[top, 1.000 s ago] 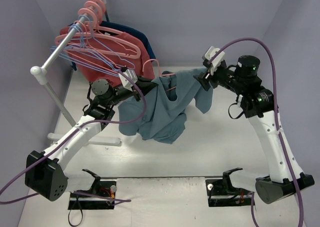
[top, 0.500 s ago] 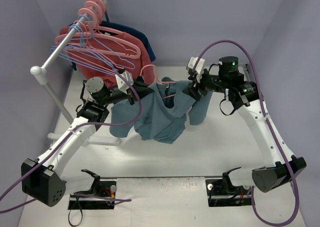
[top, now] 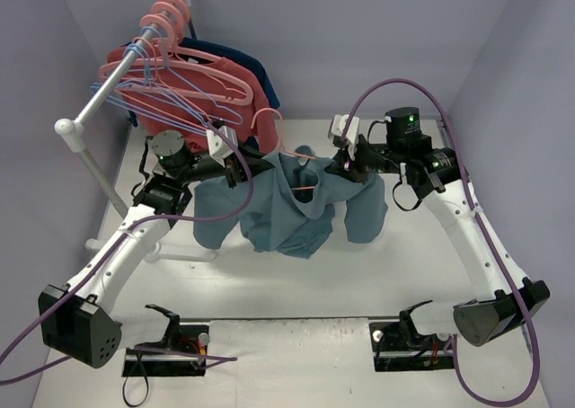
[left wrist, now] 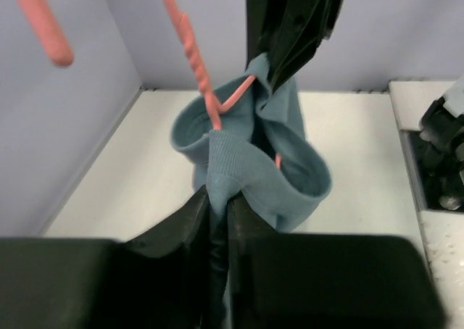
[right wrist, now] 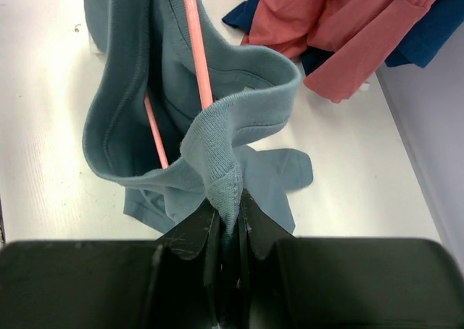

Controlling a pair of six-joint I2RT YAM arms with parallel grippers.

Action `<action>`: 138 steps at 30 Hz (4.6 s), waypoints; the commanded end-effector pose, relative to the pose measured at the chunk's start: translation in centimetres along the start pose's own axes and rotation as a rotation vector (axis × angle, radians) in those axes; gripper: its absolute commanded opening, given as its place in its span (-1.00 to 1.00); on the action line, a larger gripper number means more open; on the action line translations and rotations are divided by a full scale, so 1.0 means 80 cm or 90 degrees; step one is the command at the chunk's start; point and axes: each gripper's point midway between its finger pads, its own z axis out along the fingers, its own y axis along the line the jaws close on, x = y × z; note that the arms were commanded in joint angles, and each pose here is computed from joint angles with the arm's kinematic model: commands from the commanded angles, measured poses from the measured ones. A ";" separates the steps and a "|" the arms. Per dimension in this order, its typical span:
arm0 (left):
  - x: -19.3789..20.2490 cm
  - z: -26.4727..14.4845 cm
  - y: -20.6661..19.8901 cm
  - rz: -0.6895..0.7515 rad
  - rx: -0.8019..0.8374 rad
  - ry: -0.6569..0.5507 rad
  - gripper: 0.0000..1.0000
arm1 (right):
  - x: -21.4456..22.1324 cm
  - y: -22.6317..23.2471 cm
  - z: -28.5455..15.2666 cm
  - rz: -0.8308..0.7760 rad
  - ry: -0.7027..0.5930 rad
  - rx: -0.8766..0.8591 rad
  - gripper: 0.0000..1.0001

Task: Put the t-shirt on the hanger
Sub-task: Place the T-shirt on the hanger, then place the hanger at the clothesline, then reset both arms

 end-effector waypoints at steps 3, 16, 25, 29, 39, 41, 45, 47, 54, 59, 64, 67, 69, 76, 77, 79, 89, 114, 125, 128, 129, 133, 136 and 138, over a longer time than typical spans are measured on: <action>-0.059 -0.040 0.039 0.135 -0.100 0.026 -0.43 | -0.042 -0.012 -0.023 -0.044 -0.056 0.034 -1.00; -0.178 -0.142 0.079 0.144 -0.466 0.069 -0.25 | -0.146 -0.013 -0.059 -0.108 -0.175 0.016 -1.00; -0.303 -0.223 0.061 0.158 -0.670 -0.035 -0.25 | -0.250 -0.026 -0.096 -0.155 -0.304 0.025 -1.00; -0.335 -0.242 0.052 0.166 -0.707 -0.064 -0.25 | -0.300 -0.046 -0.123 -0.177 -0.382 0.097 -1.00; -0.350 -0.264 0.046 0.185 -0.752 -0.054 -0.24 | -0.381 -0.067 -0.157 -0.189 -0.542 0.137 -1.00; -0.345 -0.263 0.047 0.179 -0.751 -0.049 -0.24 | -0.395 -0.067 -0.165 -0.193 -0.562 0.134 -1.00; -0.336 -0.259 0.049 0.167 -0.745 -0.038 -0.24 | -0.415 -0.058 -0.176 -0.200 -0.613 0.108 -1.00; -0.330 -0.259 0.049 0.163 -0.744 -0.032 -0.24 | -0.411 -0.055 -0.169 -0.194 -0.608 0.088 -1.00; -0.307 -0.261 0.047 0.141 -0.745 -0.003 -0.24 | -0.333 -0.048 -0.103 -0.117 -0.524 0.014 -1.00; -0.291 -0.261 0.046 0.126 -0.744 0.013 -0.24 | -0.269 -0.030 -0.060 -0.046 -0.468 -0.033 -1.00; -0.275 -0.264 0.054 0.109 -0.764 0.036 -0.24 | -0.233 -0.014 -0.011 0.005 -0.438 -0.055 -1.00; -0.267 -0.268 0.059 0.092 -0.782 0.038 -0.24 | -0.226 0.002 0.030 0.025 -0.425 -0.082 -1.00; -0.259 -0.274 0.063 0.077 -0.806 0.046 -0.24 | -0.226 0.013 0.064 0.032 -0.417 -0.106 -1.00; -0.242 -0.318 0.058 0.053 -0.919 0.069 -0.24 | -0.231 0.017 0.158 0.068 -0.396 -0.109 -1.00; -0.242 -0.326 0.053 0.056 -0.934 0.071 -0.24 | -0.234 0.014 0.170 0.073 -0.397 -0.101 -1.00; -0.236 -0.338 0.047 0.062 -0.953 0.085 -0.24 | -0.238 0.009 0.194 0.081 -0.395 -0.091 -1.00; -0.232 -0.379 0.020 0.082 -1.024 0.122 -0.24 | -0.307 0.002 0.250 0.084 -0.458 -0.072 -1.00; -0.209 -0.377 0.018 0.084 -1.003 0.176 -0.23 | -0.239 0.021 0.329 0.142 -0.378 -0.064 -1.00; -0.187 -0.358 0.024 0.047 -0.964 0.188 -0.07 | -0.278 -0.039 0.228 0.115 -0.417 0.083 0.94; -0.183 -0.355 0.022 0.038 -0.954 0.186 0.01 | -0.289 -0.065 0.169 0.093 -0.430 0.155 1.00; -0.180 -0.353 0.022 0.034 -0.950 0.187 0.02 | -0.289 -0.071 0.147 0.092 -0.433 0.178 1.00; -0.169 -0.350 0.016 0.019 -0.937 0.186 0.10 | -0.247 -0.118 0.066 0.133 -0.410 0.334 1.00; -0.149 -0.346 0.007 -0.010 -0.921 0.181 0.24 | -0.181 -0.147 -0.029 0.183 -0.369 0.526 1.00; -0.137 -0.344 -0.003 -0.023 -0.908 0.175 0.33 | -0.102 -0.149 -0.051 0.203 -0.271 0.599 1.00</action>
